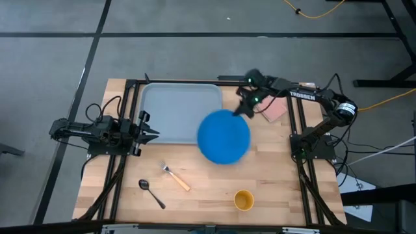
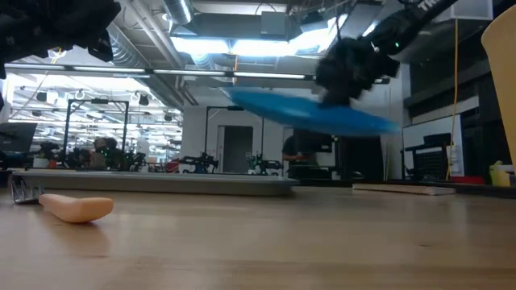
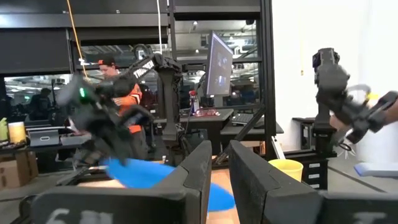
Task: Pick and place plate/cup/fork/spoon on tray
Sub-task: Put the blue plate on the gray serving tray
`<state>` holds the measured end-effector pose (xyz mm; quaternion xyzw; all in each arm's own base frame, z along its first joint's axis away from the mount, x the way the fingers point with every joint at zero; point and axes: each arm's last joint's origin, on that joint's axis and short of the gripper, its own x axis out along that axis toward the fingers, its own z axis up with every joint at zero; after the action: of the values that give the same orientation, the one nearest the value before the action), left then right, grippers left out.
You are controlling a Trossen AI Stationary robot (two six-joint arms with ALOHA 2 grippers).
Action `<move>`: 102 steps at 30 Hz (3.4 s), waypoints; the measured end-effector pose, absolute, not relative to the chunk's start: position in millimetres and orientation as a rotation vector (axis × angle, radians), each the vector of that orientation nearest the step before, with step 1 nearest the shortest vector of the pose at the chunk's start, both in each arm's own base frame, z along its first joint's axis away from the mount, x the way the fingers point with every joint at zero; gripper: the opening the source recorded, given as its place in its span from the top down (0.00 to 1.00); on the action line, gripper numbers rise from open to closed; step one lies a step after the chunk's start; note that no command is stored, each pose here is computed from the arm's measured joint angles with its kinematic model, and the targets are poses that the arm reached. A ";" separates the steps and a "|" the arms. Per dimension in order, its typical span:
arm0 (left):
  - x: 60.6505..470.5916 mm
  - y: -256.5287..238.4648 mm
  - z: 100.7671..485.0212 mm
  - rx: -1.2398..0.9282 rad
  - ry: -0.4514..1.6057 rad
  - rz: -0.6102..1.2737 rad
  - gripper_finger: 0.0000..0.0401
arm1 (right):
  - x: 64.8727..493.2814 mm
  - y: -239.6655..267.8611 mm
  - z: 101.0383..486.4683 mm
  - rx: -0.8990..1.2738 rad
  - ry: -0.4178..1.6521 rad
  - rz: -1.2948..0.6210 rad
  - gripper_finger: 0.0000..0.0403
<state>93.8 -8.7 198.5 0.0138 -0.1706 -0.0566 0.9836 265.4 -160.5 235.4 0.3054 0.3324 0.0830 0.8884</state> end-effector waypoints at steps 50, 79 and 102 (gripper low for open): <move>93.8 -8.8 198.5 0.019 -0.342 -0.120 0.88 | 489.2 -236.4 177.5 0.746 0.598 -0.132 0.94; 93.8 -8.8 198.5 0.023 -0.343 -0.119 0.88 | 492.9 -241.7 182.4 0.576 0.521 -0.240 0.93; 93.8 -8.7 198.4 0.023 -0.342 -0.118 0.88 | 432.5 -171.6 321.2 0.198 0.739 -0.158 0.93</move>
<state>93.8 -8.7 198.4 0.0115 -0.1703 -0.0588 0.9836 432.5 -171.6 321.2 0.0965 0.3603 -0.0769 0.9246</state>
